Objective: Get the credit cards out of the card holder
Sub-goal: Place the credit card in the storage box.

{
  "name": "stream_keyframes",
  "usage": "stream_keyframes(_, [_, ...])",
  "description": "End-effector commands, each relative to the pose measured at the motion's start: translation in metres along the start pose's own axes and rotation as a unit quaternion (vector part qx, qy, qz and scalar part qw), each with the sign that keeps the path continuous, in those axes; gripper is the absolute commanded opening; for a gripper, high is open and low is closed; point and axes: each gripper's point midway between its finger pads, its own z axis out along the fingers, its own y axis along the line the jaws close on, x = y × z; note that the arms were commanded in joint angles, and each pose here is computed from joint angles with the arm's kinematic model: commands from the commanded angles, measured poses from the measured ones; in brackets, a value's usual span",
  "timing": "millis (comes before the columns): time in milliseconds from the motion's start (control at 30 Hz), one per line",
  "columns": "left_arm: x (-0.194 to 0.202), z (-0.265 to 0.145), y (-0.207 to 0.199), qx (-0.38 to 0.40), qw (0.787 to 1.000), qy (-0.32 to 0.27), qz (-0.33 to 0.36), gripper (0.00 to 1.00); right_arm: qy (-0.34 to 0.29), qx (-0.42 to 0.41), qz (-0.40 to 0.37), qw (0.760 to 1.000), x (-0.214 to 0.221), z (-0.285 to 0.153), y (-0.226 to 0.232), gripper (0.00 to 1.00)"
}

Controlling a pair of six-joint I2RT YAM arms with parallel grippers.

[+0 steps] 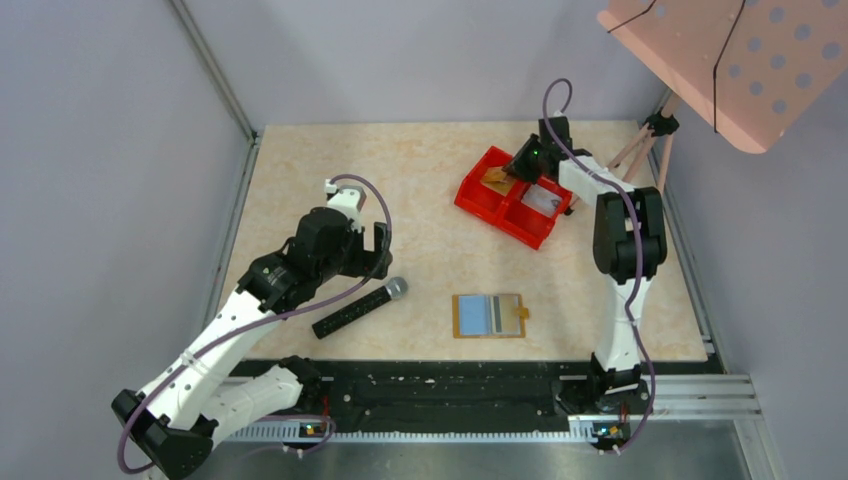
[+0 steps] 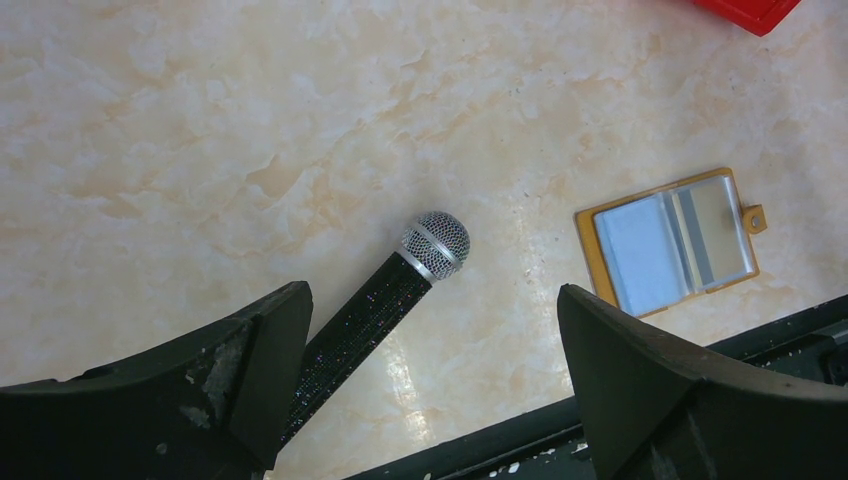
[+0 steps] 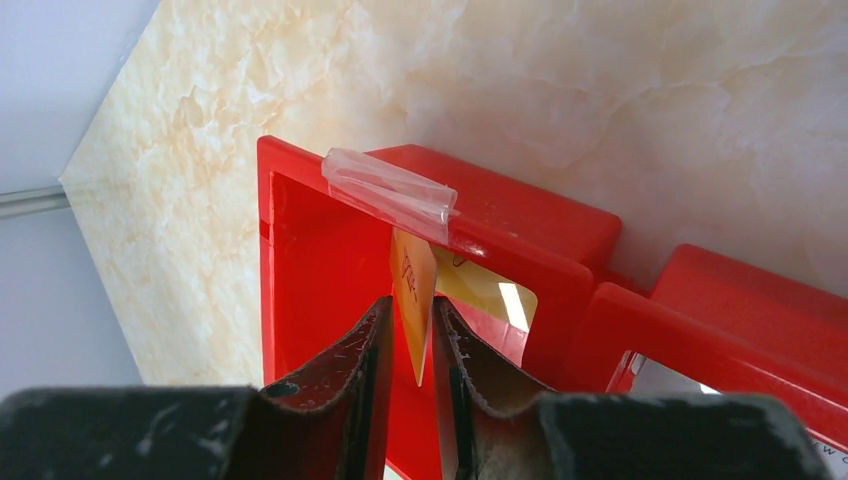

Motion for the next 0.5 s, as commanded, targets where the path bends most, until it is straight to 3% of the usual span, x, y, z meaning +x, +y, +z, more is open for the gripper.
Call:
stream_keyframes(0, [-0.011, -0.004, -0.004, 0.012, 1.000, -0.029, -0.001, 0.98, -0.026, -0.007, 0.000, 1.000, -0.023, -0.002, 0.009, 0.22])
stream_keyframes(467, [-0.012, -0.005, -0.004, 0.014, 0.999, -0.031, -0.002, 0.98, -0.056, -0.002, -0.015, 0.998, -0.041, -0.025, 0.021, 0.26])
